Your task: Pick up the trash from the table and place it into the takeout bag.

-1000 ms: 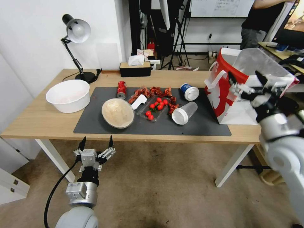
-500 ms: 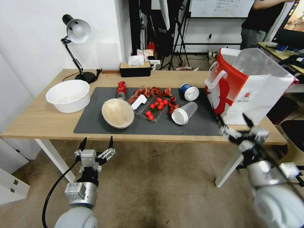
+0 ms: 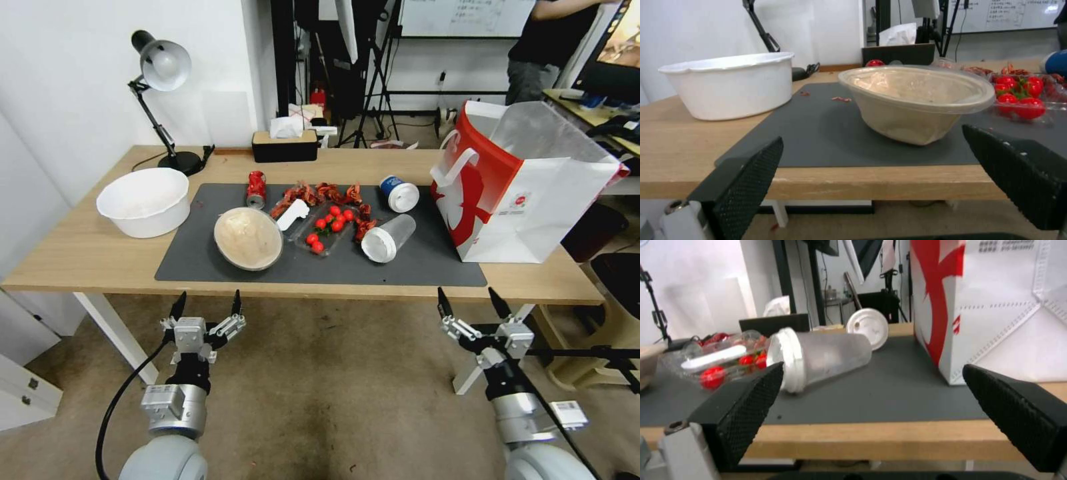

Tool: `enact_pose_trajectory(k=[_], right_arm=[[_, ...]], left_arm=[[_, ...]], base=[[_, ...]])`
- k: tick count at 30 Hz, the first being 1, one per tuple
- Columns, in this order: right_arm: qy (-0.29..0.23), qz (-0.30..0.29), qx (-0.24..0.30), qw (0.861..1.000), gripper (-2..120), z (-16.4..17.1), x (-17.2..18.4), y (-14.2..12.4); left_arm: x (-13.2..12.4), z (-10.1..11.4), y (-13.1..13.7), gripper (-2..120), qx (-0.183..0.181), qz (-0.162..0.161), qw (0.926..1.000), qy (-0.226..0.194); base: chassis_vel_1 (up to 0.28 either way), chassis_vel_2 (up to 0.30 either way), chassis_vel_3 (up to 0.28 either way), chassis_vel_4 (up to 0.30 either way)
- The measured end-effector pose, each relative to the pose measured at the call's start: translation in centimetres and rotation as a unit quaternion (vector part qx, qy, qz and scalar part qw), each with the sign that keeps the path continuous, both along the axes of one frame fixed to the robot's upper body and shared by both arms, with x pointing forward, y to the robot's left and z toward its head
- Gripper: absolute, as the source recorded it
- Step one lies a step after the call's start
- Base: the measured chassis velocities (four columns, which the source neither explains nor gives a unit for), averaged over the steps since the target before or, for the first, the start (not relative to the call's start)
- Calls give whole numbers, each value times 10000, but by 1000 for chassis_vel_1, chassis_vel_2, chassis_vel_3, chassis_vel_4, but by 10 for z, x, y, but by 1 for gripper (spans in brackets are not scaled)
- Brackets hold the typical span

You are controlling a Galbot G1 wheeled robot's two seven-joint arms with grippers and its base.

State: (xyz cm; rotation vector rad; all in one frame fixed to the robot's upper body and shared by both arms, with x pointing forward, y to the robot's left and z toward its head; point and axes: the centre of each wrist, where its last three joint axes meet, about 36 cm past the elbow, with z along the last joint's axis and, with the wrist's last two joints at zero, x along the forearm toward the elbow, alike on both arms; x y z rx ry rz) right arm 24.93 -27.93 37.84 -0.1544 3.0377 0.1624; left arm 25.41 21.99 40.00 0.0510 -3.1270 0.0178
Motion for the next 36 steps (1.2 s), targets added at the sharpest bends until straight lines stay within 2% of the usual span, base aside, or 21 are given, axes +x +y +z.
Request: enact_pose_trajectory(k=[13,25,29,30,32,33,36], right_arm=[[100,123,-48,9999,100,2,10,7],[-11,491,-232,9985,100,21,53,31],[2,497,-260,9984,100,44,82,59],[2,497,-260,9984,100,44,82,59],[132,339,-237,9991,100,58,99,80],[132,339,-237,9991,100,58,99,80],[740,-87,-48,9972,100,81,119,106]], left_arm=[[1,0,2,100,16,10,10000,-15],[1,0,3,100,29,29,10000,-16],[0,-1,4,100,45,33,10000,-40],[0,-1,4,100,45,33,10000,-40],[0,0,4,100,36,60,10000,-48],[0,0,4,100,36,60,10000,-48],[-2,0,7,100,64,124,9999,-34]], base=[[0,0,0,0],[0,0,0,0],[0,0,0,0],[0,0,0,0],[0,0,0,0],[0,0,0,0],[0,0,0,0]])
